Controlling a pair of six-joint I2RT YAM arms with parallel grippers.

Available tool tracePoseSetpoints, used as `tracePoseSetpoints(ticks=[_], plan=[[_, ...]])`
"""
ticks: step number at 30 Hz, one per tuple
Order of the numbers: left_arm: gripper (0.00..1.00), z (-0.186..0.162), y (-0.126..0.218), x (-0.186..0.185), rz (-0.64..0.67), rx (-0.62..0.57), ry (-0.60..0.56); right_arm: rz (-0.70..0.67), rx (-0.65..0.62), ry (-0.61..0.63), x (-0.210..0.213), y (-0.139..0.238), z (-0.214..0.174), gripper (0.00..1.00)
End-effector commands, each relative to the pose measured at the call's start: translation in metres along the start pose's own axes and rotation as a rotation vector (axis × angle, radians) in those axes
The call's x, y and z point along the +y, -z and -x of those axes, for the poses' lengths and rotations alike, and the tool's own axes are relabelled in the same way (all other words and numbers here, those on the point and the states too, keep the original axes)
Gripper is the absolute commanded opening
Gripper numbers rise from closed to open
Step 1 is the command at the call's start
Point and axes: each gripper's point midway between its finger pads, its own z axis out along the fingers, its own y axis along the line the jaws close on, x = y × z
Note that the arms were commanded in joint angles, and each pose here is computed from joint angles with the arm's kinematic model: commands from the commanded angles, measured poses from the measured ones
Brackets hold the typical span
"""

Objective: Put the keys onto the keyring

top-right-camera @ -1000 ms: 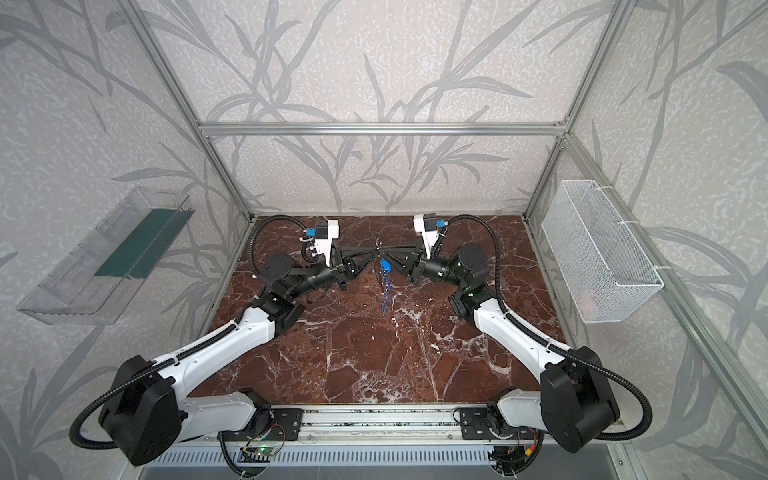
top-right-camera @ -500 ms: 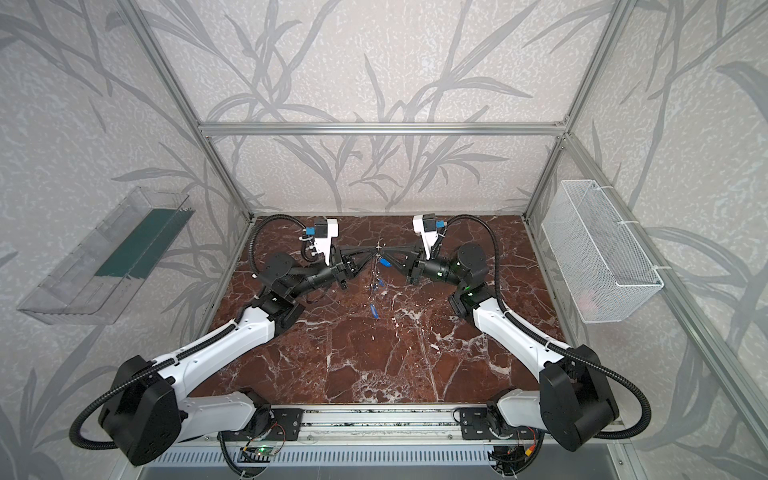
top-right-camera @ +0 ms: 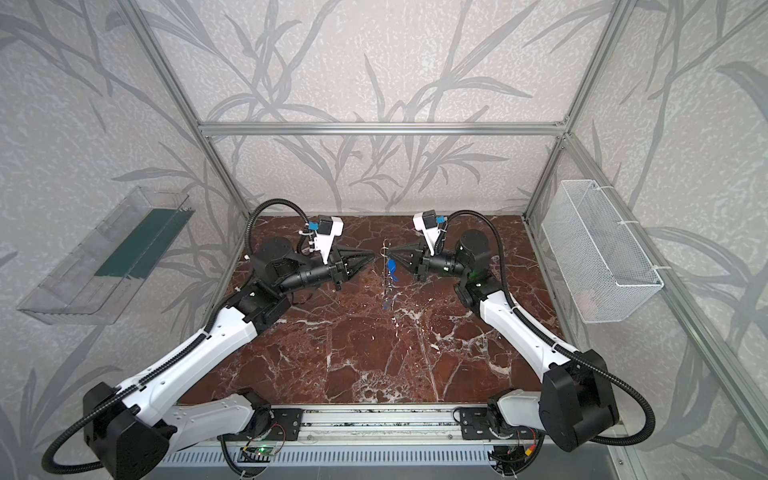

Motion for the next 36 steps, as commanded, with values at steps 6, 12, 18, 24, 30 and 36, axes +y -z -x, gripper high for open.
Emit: tracePoseSetpoints(ticks=[6,12,18,24,30,36], plan=[[0.13,-0.03,0.007,-0.006,-0.046,0.219,-0.018,0.084,0.096,0.114,0.033,0.006,0.004,0.0],[0.13,-0.033,0.007,-0.01,-0.074,0.239,-0.026,0.113,0.115,0.097,0.035,0.002,0.0,0.0],[0.14,-0.034,0.006,-0.011,-0.085,0.257,-0.034,0.133,0.135,0.1,0.038,-0.003,-0.002,0.0],[0.14,-0.03,0.006,-0.012,-0.096,0.258,-0.044,0.149,0.157,0.099,0.038,-0.009,-0.007,0.0],[0.14,-0.03,0.006,-0.014,-0.109,0.258,-0.041,0.141,0.169,0.096,0.037,-0.011,-0.012,0.0],[0.14,-0.031,0.005,-0.013,-0.112,0.261,-0.035,0.165,0.189,0.098,0.043,-0.015,-0.018,0.0]])
